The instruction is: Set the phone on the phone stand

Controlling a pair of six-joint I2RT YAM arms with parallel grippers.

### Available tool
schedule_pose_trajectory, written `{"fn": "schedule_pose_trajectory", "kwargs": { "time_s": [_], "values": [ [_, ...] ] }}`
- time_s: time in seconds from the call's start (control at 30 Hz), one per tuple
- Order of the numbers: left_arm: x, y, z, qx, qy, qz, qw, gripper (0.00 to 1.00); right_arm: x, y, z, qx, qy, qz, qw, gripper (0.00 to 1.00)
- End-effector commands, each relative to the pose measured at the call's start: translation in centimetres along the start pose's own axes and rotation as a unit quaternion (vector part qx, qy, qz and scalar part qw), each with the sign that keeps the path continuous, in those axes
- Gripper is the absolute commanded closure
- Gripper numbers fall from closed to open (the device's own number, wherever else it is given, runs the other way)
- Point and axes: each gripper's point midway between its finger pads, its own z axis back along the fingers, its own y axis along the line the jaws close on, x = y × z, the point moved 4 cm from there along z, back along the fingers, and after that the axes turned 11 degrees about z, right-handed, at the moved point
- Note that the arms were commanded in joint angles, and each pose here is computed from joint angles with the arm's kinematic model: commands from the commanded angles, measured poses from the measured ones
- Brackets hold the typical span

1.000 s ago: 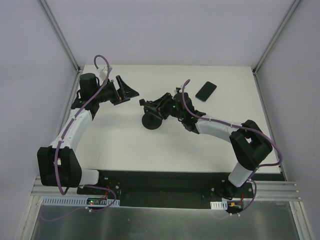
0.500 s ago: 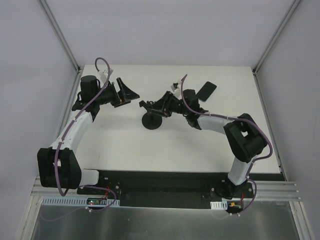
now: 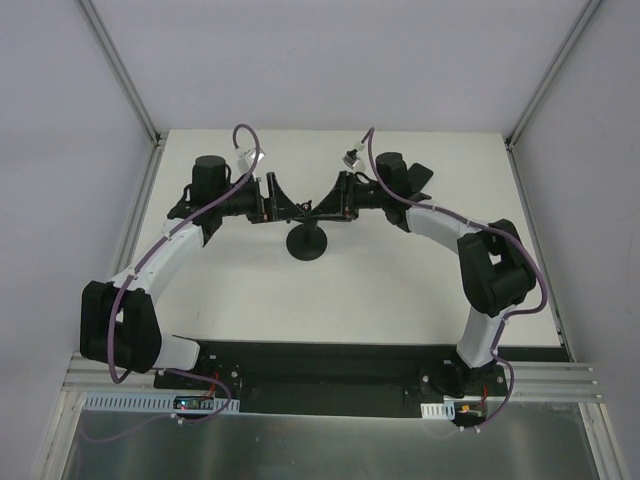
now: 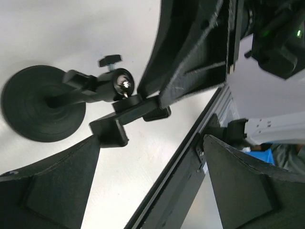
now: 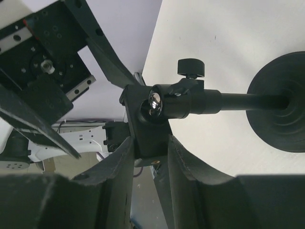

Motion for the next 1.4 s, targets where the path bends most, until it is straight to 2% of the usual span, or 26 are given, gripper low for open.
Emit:
{"fn": "schedule_pose_trajectory", "kwargs": {
  "time_s": [0.0, 0.13, 0.2, 0.3, 0.33, 0.37, 0.43, 0.53, 0.63, 0.87, 1.03, 1.1, 1.17, 1.23, 1.27, 1.37],
  "values": [
    [-0.9, -0.8, -0.8, 0.001, 0.001, -0.088, 0.996, 0.2, 0.4, -0.7, 1.1, 0.02, 0.032, 0.005, 0.999, 0.77],
    [-1.3, 0.4, -1.1, 0.032, 0.001, -0.064, 0.997, 0.29, 0.7, -1.8, 1.8, 0.002, 0.044, 0.006, 0.999, 0.75],
    [-1.4, 0.3, -1.0, 0.037, -0.006, -0.051, 0.998, 0.32, 1.0, -2.0, 2.3, -0.019, 0.042, 0.039, 0.998, 0.73],
    [-1.9, -0.3, -0.7, 0.038, -0.016, -0.046, 0.998, 0.36, 1.0, -1.5, 3.1, -0.044, 0.038, 0.049, 0.997, 0.54],
    [-2.0, -0.6, -0.7, 0.034, -0.02, -0.048, 0.998, 0.37, 1.2, -0.9, 3.3, -0.045, 0.036, 0.059, 0.997, 0.42],
    [-2.2, -1.2, -0.5, 0.026, -0.021, -0.051, 0.998, 0.4, 1.2, -0.7, 3.4, -0.046, 0.035, 0.062, 0.996, 0.36],
    [-2.8, -1.4, -0.4, 0.025, -0.022, -0.044, 0.998, 0.4, 1.3, -0.1, 3.7, -0.054, 0.03, 0.072, 0.996, 0.26],
    [-3.1, -2.1, -0.1, 0.013, -0.032, -0.043, 0.999, 0.41, 1.0, 0.7, 4.6, -0.076, 0.02, 0.084, 0.993, 0.17],
    [-3.7, -2.4, -0.7, -0.007, -0.018, -0.028, 0.999, 0.44, 0.2, 1.3, 5.5, -0.086, 0.009, 0.09, 0.992, 0.11],
    [-4.7, -2.0, -1.6, -0.021, -0.007, -0.01, 1.0, 0.47, -2.3, 1.4, 7.2, -0.112, -0.022, 0.084, 0.99, 0.1],
    [-5.8, -2.5, -2.8, -0.062, 0.004, 0.005, 0.998, 0.47, -2.8, 1.4, 8.6, -0.139, -0.047, 0.084, 0.986, 0.08],
    [-6.4, -2.4, -3.0, -0.066, 0.011, 0.021, 0.998, 0.46, -2.9, 0.3, 9.2, -0.171, -0.059, 0.068, 0.981, 0.08],
    [-6.9, -2.5, -2.4, -0.065, 0.006, 0.014, 0.998, 0.4, -2.3, -1.4, 10.0, -0.232, -0.08, 0.035, 0.969, 0.08],
    [-7.5, -2.5, -1.3, -0.041, 0.004, -0.003, 0.999, 0.29, -2.6, -3.4, 11.5, -0.294, -0.084, -0.034, 0.952, 0.08],
    [-7.2, -2.9, -0.8, -0.035, -0.005, -0.014, 0.999, 0.19, -2.4, -4.5, 12.1, -0.324, -0.088, -0.052, 0.941, 0.08],
    [-6.7, -3.5, 1.2, 0.006, -0.043, -0.052, 0.998, 0.06, -1.5, -6.3, 14.1, -0.374, -0.107, -0.107, 0.915, 0.07]
  ]
}}
